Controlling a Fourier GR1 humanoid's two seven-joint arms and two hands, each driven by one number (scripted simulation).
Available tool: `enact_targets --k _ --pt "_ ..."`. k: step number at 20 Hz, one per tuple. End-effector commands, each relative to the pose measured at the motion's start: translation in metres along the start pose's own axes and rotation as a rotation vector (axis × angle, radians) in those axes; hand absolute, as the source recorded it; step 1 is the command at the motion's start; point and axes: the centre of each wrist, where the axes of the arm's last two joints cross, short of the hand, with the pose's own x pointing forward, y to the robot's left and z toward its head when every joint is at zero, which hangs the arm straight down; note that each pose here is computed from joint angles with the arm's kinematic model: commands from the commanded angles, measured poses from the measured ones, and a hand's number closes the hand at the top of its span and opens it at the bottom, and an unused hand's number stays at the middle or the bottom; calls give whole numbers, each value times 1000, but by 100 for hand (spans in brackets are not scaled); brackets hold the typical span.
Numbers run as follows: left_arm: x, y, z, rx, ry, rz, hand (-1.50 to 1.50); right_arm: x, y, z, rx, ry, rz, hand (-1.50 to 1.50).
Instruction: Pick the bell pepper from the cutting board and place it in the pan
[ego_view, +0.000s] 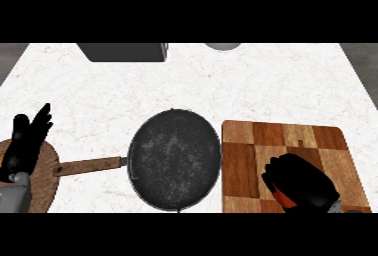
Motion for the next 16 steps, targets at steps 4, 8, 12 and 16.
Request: enact_targets --k 4,8,12,16 --pt "-10 11 3 47 37 14 0 33 17 -2 -21 344 -211 150" --pt "-28 29 11 125 100 28 0 25 65 23 53 767 -439 150" --pt "-45 38 20 162 145 24 0 57 67 33 -37 1026 -622 150" --pt "-40 49 21 177 123 16 0 77 30 52 -311 1169 -595 150"
